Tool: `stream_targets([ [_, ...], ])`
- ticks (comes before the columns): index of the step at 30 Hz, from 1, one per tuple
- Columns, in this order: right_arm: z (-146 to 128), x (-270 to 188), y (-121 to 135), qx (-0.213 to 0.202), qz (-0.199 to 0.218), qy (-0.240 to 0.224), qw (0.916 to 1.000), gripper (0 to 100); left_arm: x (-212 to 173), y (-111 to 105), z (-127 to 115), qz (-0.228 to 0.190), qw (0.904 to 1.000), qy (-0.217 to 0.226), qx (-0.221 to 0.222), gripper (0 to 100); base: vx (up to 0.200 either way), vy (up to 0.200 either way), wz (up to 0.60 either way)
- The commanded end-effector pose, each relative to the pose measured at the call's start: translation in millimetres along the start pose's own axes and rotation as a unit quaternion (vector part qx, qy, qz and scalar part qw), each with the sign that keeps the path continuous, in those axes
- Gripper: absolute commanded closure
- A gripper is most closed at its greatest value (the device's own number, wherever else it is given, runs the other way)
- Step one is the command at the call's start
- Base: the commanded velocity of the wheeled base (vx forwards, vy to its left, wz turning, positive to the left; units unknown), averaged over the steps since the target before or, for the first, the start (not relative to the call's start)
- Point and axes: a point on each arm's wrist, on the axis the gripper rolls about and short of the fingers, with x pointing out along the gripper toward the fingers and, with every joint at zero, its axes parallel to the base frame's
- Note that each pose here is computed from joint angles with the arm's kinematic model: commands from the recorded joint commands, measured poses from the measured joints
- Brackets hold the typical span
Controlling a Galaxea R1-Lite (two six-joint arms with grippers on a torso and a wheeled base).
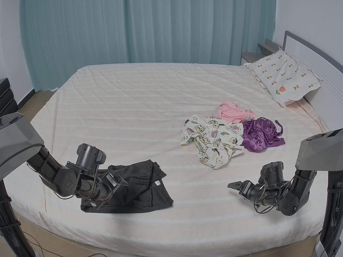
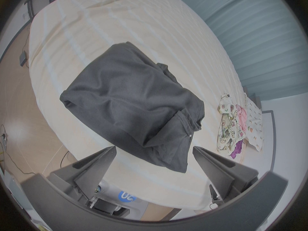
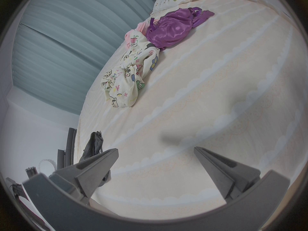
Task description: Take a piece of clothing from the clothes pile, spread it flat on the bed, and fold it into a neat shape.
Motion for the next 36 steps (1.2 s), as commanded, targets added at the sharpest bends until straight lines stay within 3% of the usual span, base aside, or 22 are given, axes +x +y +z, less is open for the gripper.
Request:
stream_targets([
  [1, -5, 1, 8, -0.016, 0.01, 0.002, 0.9998, 0, -6, 9, 8, -0.001, 0.9998, 0.001, -0.017, 0, 0.0, 0.2, 0.0],
  [11, -6, 15, 34, -0.053, 0.019, -0.019, 0.9982, 0, -9, 30, 39, -0.008, 0.9978, 0.006, -0.066, 0, 0.0, 0.2, 0.0],
  [15, -11, 25, 60, -0.095, 0.015, -0.036, 0.9947, 0, -12, 39, 50, -0.014, 0.9975, 0.007, -0.069, 0, 0.0, 0.2, 0.0],
  [19, -23, 31, 86, -0.128, 0.033, -0.021, 0.9911, 0, -12, 46, 57, -0.011, 0.9974, 0.002, -0.071, 0, 0.0, 0.2, 0.0],
  [24, -39, 40, 108, -0.175, 0.04, -0.001, 0.9837, 0, -15, 53, 66, -0.025, 0.997, 0.012, -0.073, 0, 0.0, 0.2, 0.0],
  [29, -43, 61, 124, -0.246, 0.015, -0.031, 0.9687, 0, -18, 60, 74, -0.037, 0.9964, 0.02, -0.074, 0, 0.0, 0.2, 0.0],
  [30, -43, 61, 124, -0.246, 0.015, -0.031, 0.9687, 0, -18, 60, 74, -0.037, 0.9964, 0.02, -0.074, 0, 0.0, 0.2, 0.0],
  [36, -49, 67, 140, -0.31, 0.02, -0.043, 0.9497, 0, -11, 62, 73, -0.036, 0.9964, 0.022, -0.074, 0, 0.0, 0.2, 0.0],
])
